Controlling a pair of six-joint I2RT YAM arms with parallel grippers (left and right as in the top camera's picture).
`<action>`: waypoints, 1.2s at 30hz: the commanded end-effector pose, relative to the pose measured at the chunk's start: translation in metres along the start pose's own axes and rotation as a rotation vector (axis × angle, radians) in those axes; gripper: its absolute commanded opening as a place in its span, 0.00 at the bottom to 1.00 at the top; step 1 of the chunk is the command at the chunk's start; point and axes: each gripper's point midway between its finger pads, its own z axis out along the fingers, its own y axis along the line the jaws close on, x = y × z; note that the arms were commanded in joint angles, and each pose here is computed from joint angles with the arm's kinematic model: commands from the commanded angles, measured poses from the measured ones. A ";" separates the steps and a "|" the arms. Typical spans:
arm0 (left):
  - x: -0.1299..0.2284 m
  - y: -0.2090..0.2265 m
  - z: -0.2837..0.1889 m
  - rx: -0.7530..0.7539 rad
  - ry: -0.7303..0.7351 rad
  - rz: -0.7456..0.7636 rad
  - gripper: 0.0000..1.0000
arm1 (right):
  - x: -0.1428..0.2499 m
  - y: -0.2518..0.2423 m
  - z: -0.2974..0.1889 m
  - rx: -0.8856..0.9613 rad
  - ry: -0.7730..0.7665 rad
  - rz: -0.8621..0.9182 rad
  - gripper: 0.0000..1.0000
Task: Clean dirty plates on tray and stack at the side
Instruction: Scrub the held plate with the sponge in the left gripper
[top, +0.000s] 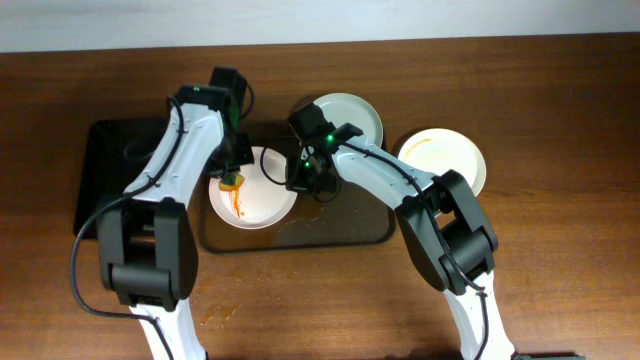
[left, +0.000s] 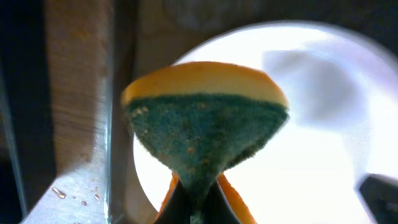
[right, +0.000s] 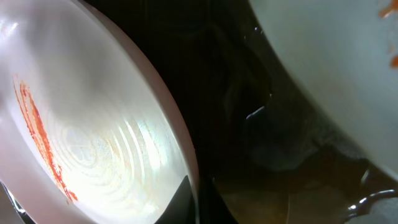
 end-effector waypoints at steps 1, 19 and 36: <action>0.017 -0.003 0.051 0.015 0.017 0.101 0.01 | 0.001 -0.003 0.009 0.002 0.018 0.013 0.04; 0.112 -0.060 0.081 0.526 0.201 0.604 0.00 | -0.002 -0.001 0.009 -0.009 0.009 -0.011 0.04; 0.092 -0.014 0.101 0.196 0.208 0.246 0.00 | -0.001 -0.001 0.009 -0.009 0.009 -0.014 0.04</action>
